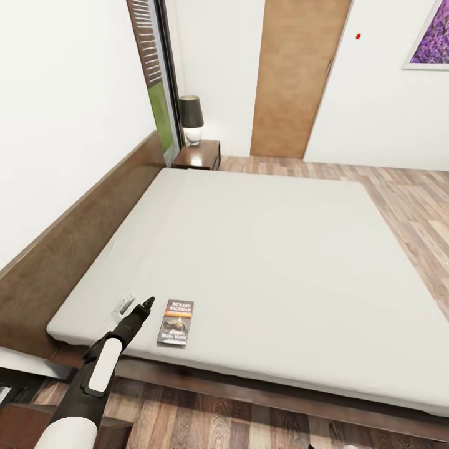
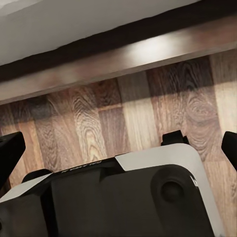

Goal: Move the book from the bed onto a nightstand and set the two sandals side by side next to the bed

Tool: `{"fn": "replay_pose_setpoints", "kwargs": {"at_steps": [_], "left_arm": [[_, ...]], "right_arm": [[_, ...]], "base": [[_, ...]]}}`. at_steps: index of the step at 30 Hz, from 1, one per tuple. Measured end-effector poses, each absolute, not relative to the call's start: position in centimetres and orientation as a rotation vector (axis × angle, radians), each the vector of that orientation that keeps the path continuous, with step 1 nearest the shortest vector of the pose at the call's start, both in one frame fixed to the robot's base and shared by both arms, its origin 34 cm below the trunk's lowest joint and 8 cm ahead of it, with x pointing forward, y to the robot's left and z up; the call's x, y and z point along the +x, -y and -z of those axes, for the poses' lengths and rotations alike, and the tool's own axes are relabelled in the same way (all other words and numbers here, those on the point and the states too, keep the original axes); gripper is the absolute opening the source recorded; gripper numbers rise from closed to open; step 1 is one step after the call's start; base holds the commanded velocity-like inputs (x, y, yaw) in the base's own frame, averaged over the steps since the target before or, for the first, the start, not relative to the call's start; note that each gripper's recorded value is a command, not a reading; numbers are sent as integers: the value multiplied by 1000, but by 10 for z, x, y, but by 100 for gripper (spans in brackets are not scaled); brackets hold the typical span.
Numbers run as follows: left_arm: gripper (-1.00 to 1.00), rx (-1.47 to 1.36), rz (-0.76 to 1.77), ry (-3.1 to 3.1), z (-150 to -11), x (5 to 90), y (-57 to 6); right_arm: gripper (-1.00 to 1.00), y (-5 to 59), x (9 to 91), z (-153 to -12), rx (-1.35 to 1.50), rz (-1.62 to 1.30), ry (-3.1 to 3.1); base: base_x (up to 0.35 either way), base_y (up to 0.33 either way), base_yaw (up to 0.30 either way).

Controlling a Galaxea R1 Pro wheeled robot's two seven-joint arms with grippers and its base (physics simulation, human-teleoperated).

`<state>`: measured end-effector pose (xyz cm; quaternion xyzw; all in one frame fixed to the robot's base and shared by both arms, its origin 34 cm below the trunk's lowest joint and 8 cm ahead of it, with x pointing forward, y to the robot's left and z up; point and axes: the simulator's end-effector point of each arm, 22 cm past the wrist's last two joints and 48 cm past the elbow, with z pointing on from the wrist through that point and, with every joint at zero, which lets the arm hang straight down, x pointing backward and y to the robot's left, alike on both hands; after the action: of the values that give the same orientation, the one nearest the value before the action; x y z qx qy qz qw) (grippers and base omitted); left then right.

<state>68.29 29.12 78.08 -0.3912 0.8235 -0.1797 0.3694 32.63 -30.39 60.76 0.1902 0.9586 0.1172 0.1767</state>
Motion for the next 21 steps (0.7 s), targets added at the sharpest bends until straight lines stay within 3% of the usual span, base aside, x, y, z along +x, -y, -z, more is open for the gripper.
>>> {"fn": "replay_pose_setpoints", "kwargs": {"at_steps": [21], "left_arm": [[100, -1018, 451, -2144, -762, 675, -290]], "right_arm": [[100, 304, 313, -601, 548, -326, -2745]], "base": [[0, 0, 0]]}}
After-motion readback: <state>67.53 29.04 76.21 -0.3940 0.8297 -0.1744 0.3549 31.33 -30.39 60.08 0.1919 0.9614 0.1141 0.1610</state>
